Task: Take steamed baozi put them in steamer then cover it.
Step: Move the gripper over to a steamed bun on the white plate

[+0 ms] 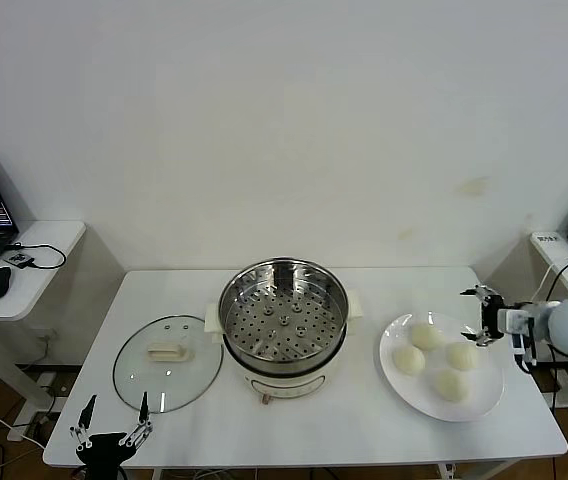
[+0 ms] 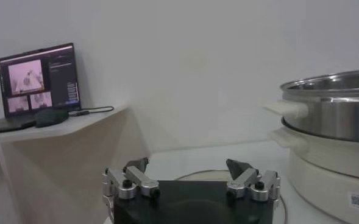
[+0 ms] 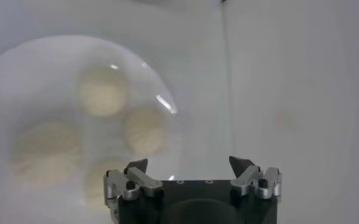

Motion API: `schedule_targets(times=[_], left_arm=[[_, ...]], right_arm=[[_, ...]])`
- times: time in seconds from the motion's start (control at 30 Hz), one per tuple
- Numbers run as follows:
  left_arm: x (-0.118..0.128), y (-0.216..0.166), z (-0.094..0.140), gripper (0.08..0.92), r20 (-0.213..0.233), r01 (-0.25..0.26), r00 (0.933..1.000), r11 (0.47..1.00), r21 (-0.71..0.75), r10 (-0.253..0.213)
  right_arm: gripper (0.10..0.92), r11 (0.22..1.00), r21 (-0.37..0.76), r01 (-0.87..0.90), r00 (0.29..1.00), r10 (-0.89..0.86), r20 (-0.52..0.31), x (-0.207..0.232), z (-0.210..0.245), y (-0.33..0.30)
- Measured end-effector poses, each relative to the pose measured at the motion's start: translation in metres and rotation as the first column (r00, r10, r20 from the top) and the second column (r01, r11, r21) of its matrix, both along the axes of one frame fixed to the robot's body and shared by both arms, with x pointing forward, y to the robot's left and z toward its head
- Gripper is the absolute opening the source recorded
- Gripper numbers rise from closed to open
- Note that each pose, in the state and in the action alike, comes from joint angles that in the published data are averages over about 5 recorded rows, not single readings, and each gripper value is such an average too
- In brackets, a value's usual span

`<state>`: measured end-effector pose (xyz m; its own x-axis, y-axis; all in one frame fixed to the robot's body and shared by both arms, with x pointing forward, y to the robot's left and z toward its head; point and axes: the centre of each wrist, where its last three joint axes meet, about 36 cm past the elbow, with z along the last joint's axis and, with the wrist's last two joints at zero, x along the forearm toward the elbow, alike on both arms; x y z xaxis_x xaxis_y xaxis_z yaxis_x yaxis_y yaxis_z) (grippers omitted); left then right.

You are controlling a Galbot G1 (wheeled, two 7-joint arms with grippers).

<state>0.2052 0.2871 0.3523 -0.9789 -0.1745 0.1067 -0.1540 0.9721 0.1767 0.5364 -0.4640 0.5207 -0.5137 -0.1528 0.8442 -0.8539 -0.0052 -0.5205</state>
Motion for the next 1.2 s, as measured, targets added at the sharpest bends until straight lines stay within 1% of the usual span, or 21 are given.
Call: schedule_targets(times=[0.17,0.37,0.77,1.0,1.2], left_arm=[[0.001,0.002,0.001,0.823,0.004,-0.001,1.0000,1.000,0.007,0.001],[-0.001,0.004,0.001,0.823,0.007,0.001,1.0000,1.000,0.018,-0.001],[-0.005,0.011,0.000,0.823,0.010,-0.009,0.9999,0.999,0.035,0.009],[-0.005,0.012,-0.001,0.823,0.013,-0.012,0.9998,0.999,0.037,0.012],[-0.005,0.013,-0.001,0.823,0.014,-0.015,0.9998,0.999,0.039,0.015]], right_arm=[[0.823,1.000,-0.020,-0.011,0.997,0.009,-0.079,0.016,-0.014,0.005],[0.823,0.999,-0.031,-0.026,0.992,0.022,-0.123,0.033,-0.030,0.018],[0.823,0.998,-0.042,-0.053,0.985,0.045,-0.164,0.064,-0.062,0.055],[0.821,0.996,-0.066,-0.056,0.985,0.045,-0.164,0.076,-0.073,0.067],[0.775,0.995,-0.088,-0.051,0.985,0.035,-0.169,0.082,-0.080,0.070]])
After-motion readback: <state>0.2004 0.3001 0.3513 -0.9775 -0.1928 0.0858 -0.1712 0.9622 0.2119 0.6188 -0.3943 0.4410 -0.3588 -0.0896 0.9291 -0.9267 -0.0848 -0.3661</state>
